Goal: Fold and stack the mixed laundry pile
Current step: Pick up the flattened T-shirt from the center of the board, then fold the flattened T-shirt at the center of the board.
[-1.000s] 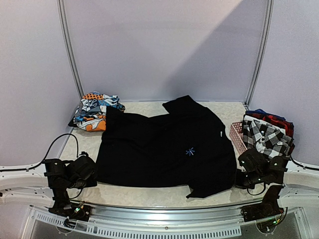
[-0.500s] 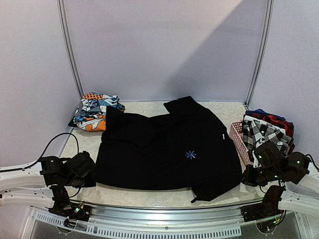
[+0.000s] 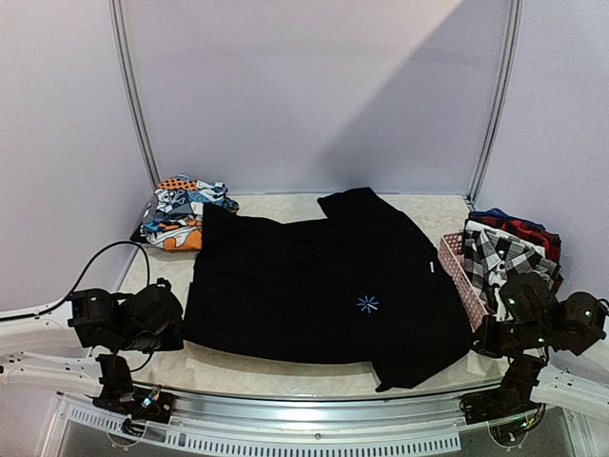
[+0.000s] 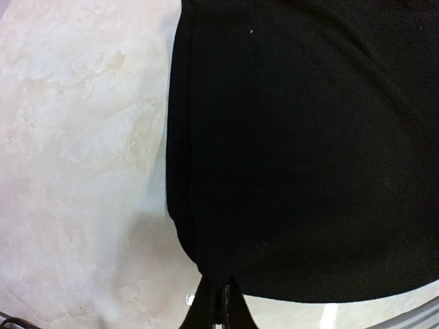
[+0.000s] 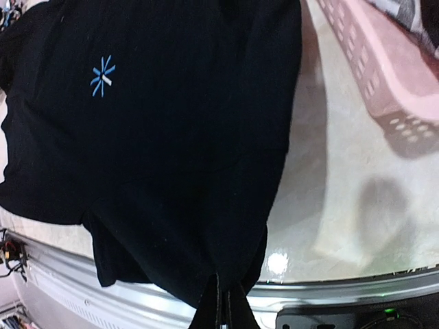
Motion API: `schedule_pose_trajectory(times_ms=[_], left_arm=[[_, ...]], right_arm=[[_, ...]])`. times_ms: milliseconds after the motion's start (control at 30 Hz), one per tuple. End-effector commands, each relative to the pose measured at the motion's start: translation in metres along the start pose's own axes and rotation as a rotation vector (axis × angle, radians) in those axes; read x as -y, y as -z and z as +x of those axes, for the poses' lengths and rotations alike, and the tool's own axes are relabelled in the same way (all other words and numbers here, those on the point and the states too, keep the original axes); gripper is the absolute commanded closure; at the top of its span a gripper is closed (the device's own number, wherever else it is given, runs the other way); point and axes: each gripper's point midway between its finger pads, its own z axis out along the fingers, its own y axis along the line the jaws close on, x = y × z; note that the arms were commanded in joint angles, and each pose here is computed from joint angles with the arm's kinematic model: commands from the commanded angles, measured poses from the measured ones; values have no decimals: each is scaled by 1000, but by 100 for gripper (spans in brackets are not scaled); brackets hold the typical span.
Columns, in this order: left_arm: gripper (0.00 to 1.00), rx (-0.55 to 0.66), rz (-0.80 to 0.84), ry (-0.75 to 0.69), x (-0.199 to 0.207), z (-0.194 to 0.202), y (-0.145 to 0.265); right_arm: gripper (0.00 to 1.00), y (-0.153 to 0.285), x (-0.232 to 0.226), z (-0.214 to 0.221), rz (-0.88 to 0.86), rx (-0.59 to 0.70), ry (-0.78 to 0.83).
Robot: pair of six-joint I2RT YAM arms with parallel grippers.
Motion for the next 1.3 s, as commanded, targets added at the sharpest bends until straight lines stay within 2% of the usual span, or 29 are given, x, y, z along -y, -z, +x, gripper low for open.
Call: schedule_pose_trajectory(times_ms=[0, 167, 567, 867, 1267], left_arm=[[100, 87, -44, -27, 5, -24, 7], [100, 139, -80, -33, 16, -48, 4], [100, 220, -198, -8, 16, -99, -8], [100, 186, -239, -7, 14, -114, -27], [100, 109, -283, 1, 4, -115, -63]], right_arm=[[100, 5, -14, -26, -12, 105, -17], [100, 10, -29, -53, -10, 202, -22], [100, 25, -45, -119, 158, 422, -16], [100, 7, -57, -148, 273, 428, 10], [100, -33, -55, -172, 309, 366, -5]])
